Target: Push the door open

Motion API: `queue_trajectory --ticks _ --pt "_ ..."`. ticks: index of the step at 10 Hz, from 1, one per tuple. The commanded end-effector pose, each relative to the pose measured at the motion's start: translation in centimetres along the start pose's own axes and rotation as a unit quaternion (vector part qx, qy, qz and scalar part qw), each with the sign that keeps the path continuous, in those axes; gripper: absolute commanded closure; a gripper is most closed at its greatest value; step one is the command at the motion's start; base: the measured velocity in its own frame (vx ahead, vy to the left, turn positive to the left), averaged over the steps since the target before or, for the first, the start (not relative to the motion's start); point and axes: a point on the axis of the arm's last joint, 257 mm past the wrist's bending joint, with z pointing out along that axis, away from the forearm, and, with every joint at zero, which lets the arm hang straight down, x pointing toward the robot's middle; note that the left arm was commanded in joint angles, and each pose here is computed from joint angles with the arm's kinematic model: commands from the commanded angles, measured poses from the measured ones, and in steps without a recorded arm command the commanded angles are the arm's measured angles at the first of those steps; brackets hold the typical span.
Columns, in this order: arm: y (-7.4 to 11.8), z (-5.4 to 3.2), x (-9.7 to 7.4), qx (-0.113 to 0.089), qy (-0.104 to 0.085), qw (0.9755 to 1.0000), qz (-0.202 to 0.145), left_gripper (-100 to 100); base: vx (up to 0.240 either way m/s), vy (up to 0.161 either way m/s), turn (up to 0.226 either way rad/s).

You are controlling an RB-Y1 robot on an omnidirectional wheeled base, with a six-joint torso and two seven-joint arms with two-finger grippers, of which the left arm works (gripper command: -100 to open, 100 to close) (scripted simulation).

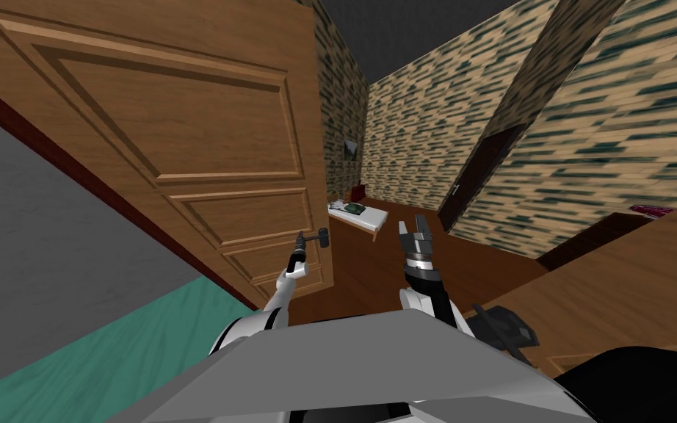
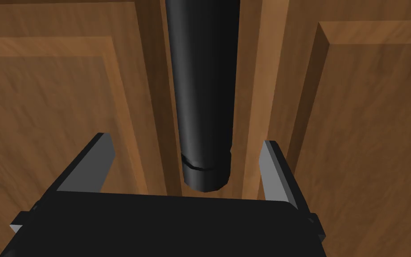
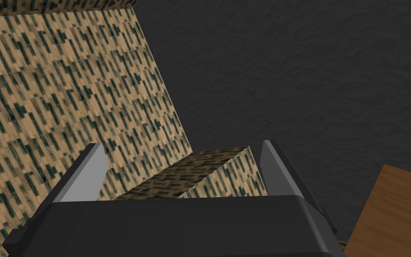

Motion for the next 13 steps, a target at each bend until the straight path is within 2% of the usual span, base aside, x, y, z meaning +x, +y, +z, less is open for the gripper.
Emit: queue_trajectory --ticks 1,2,3,4,9,10,11,12,13 --pt "0.4 -0.36 2.1 -0.004 0.008 0.9998 -0.015 -100 -0.003 -0.225 -0.016" --pt "0.5 -0.58 3.1 -0.006 0.011 0.9997 -0.022 -100 -0.025 -0.246 -0.019" --pt "0.6 -0.57 2.5 -0.005 0.009 0.9998 -0.017 -100 -0.008 -0.118 0.008" --pt "0.6 -0.57 2.5 -0.005 0.009 0.9998 -0.017 100 0.003 0.014 -0.003" --pt "0.6 -0.57 2.5 -0.005 0.009 0.9998 -0.017 100 -0.001 0.017 -0.012" --pt "0.7 -0.34 1.0 -0.006 0.0 0.9999 -0.008 100 0.099 0.021 0.029" --pt "0.6 -0.22 0.2 -0.005 -0.005 1.0 -0.005 100 0.168 0.023 0.044" --pt "0.6 -0.22 0.2 -0.005 -0.005 1.0 -0.005 100 0.139 -0.001 0.028" --pt "0.5 -0.03 -0.9 -0.004 -0.013 0.9999 -0.001 100 0.15 0.019 0.067"
